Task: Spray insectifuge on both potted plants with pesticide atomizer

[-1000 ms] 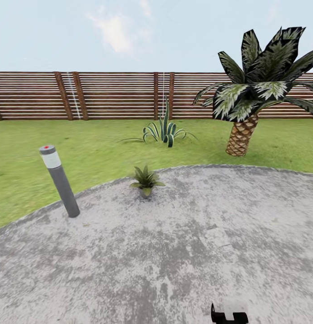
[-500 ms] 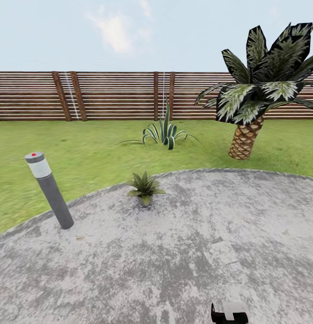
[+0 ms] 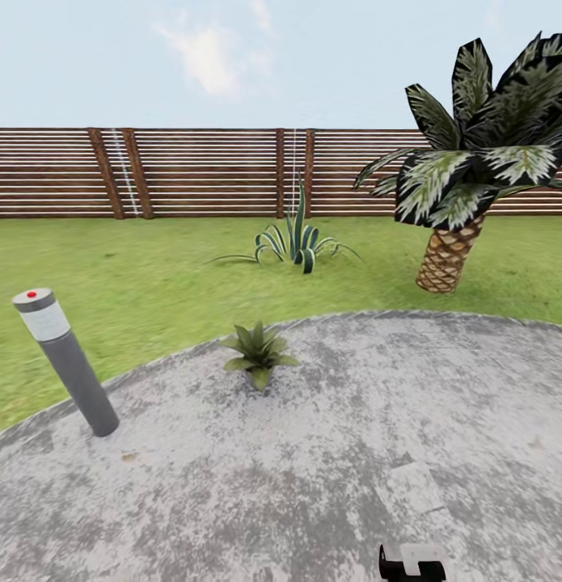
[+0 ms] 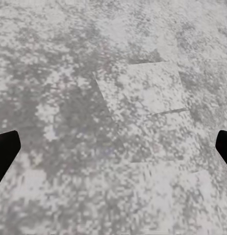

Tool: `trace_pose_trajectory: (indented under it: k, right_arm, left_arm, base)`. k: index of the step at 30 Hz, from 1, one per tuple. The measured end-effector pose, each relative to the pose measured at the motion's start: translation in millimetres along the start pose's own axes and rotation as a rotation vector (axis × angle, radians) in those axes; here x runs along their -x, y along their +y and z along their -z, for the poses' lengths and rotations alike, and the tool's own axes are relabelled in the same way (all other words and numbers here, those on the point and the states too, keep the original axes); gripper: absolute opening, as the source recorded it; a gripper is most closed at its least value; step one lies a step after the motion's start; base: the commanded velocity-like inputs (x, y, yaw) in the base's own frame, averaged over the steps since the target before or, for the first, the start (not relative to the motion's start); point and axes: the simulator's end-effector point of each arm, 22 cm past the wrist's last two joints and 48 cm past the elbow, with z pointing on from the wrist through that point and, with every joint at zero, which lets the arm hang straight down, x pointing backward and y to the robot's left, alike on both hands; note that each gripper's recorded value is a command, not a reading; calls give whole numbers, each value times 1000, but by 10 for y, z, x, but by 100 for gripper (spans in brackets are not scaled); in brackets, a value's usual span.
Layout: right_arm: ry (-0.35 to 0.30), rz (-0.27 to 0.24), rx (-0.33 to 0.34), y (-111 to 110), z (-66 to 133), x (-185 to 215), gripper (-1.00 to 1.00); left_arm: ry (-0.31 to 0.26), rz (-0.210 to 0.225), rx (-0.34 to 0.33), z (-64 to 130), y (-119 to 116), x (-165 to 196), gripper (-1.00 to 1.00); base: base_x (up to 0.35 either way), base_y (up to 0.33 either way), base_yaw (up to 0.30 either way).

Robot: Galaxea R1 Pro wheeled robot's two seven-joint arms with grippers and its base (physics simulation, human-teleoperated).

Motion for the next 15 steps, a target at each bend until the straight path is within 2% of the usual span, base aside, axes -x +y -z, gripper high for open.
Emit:
trace_pose_trajectory:
  k: [12, 15]
  right_arm:
    - [0, -3, 2, 20, 3, 5, 100]
    - [0, -4, 1, 18, 3, 6, 100]
  left_arm:
    - [-1, 0, 0, -1, -2, 4, -100]
    - [-1, 0, 1, 1, 5, 3, -100]
  base:
    - [338, 6, 0]
    - [338, 64, -105]
